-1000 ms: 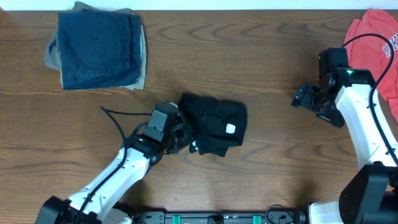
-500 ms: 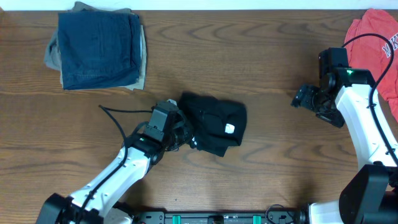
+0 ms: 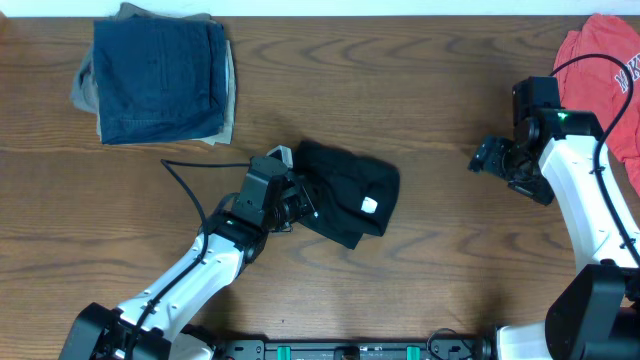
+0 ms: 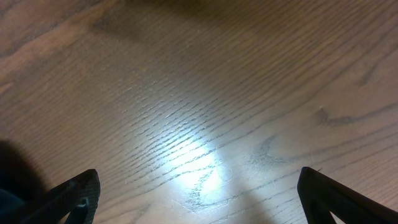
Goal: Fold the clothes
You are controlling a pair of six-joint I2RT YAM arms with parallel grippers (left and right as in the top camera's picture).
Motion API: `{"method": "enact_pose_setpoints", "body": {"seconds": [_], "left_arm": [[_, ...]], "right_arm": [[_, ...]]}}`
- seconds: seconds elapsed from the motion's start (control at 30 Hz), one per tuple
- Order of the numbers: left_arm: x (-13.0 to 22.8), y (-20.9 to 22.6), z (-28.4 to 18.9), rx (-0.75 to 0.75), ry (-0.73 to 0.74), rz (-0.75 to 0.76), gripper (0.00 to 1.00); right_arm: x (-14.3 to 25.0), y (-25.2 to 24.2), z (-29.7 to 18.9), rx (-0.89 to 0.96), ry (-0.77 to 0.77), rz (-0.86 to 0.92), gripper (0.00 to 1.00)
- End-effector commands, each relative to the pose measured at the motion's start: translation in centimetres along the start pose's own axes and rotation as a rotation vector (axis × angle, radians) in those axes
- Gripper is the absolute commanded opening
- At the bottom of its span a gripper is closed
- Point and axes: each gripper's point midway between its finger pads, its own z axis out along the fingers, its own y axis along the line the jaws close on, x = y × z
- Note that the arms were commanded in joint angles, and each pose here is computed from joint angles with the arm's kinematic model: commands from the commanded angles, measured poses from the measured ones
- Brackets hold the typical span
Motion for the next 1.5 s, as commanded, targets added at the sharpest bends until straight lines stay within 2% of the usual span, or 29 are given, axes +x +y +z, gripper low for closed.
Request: {"method": "enact_pose_setpoints", "body": {"seconds": [0.0,0.4,0.5,0.7,0.87,1.1,1.23,1.47], "left_arm": [[-0.2,-0.1,0.3,0.004,0.007,0.036,0.08],[0.8,3.3,3.7,-0.077,0.058,0.006,0.09],[1.4,4.0,3.6,-0.107,0.083,-0.007,0.22],[2.6,5.4,3.1,-0.168,0.129,-0.032,0.23],[2.7,4.9,2.0,-0.169,0.130,-0.032,0.23],[1.4,2.8,-0.9,-0.135,0.052,0.000,0.24],[0.4,1.1,-2.3,-0.086,-0.002,0.043,0.31],[-1.0,1.0,-3.2,-0.103,-0.082,0.054,0.33]], "right_arm": [[-0.3,-0.3,-0.1,0.014,-0.013,-0.004,0.99],[-0.3,-0.3,-0.1,0.014,-0.012,-0.004,0.99],[-0.3,-0.3,-0.1,0.014,-0.012,-0.003,0.99],[-0.3,-0.3,-0.1,0.014,-0.012,-0.003,0.99],[-0.3,-0.3,-0.1,0.014,-0.012,-0.004,0.99],[-0.3,-0.3,-0.1,0.014,-0.012,-0.004,0.99],[-0.3,-0.3,-0.1,0.014,-0.012,-0.004,0.99],[-0.3,-0.3,-0.1,0.014,-0.013,-0.004,0.99]]}}
